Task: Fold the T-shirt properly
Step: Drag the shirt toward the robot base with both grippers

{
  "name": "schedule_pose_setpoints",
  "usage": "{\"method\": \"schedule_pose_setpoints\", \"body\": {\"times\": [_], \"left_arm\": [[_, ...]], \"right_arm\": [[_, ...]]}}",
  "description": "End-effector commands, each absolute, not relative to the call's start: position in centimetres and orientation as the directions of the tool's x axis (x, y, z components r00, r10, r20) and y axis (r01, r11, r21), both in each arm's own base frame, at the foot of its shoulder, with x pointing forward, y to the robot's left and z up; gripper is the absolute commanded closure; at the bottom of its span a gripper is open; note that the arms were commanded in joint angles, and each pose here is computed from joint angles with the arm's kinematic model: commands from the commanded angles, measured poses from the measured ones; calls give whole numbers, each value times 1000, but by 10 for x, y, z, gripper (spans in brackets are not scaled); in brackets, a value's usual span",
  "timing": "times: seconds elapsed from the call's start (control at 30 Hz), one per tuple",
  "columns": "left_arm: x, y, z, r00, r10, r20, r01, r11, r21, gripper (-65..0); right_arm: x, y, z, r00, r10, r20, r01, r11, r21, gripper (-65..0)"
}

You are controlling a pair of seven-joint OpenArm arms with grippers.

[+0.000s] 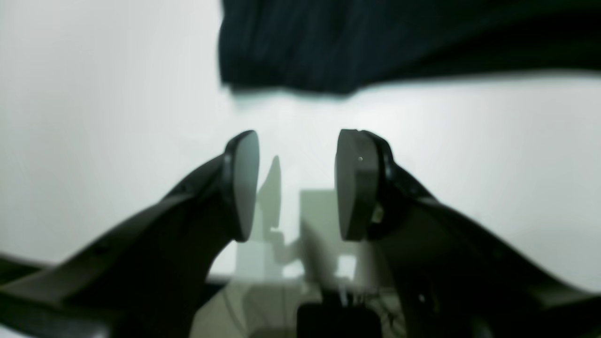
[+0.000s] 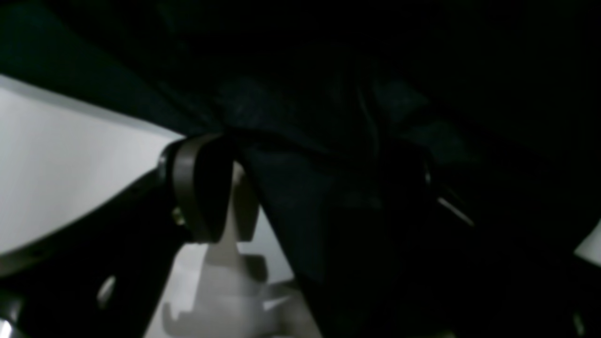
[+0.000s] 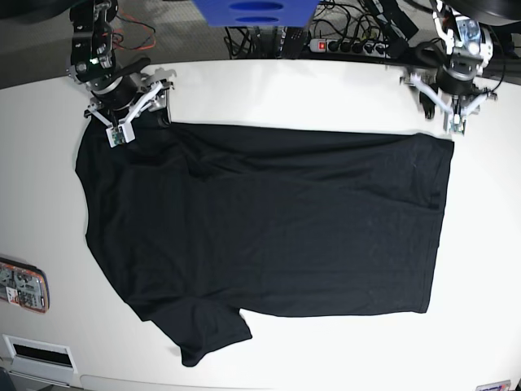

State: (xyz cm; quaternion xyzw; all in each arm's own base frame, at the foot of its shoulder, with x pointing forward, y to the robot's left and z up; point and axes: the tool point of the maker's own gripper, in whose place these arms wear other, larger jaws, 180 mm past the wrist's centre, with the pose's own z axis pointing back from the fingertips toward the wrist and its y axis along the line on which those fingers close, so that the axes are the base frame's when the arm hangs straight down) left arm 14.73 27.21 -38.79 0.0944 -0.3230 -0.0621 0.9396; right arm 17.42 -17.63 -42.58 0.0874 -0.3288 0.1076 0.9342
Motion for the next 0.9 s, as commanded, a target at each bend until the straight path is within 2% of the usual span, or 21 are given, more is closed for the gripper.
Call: {"method": "schedule_pose_setpoints", "body": {"times": [0.0,0.07,0.23,0.4,0.53,0.67,0.87], "left_arm": [[156,275,-375,753,-196,628,55,970,236,-264],[160,286,-369,744,-191,640,28,966,256,-264],[215,293,-340,640,-180,747,-32,965,260,-264],[256,285,-351,612,-140,778,-32,979,201,-264],[256,274,-385,663,-103,742,-8,989,145,-264],[261,272,-408,645,-55,762,-22,996,91,-264],[236,274,-421,662,-54,748,-22,996,92,-264]], "right_arm": [[164,-181,-430,786,164,596,-262,962,81,-461],[166,-180,-430,783,165,599,-266,961,82,-461],[166,-180,-431,787,166,595,-265,961,83,-461],[166,-179,-430,786,167,596,-267,960,83,-461],[168,-178,-428,779,166,604,-268,960,82,-461],[167,-178,-429,783,168,599,-268,960,82,-461],[166,-179,-429,783,166,599,-266,961,81,-461]]}}
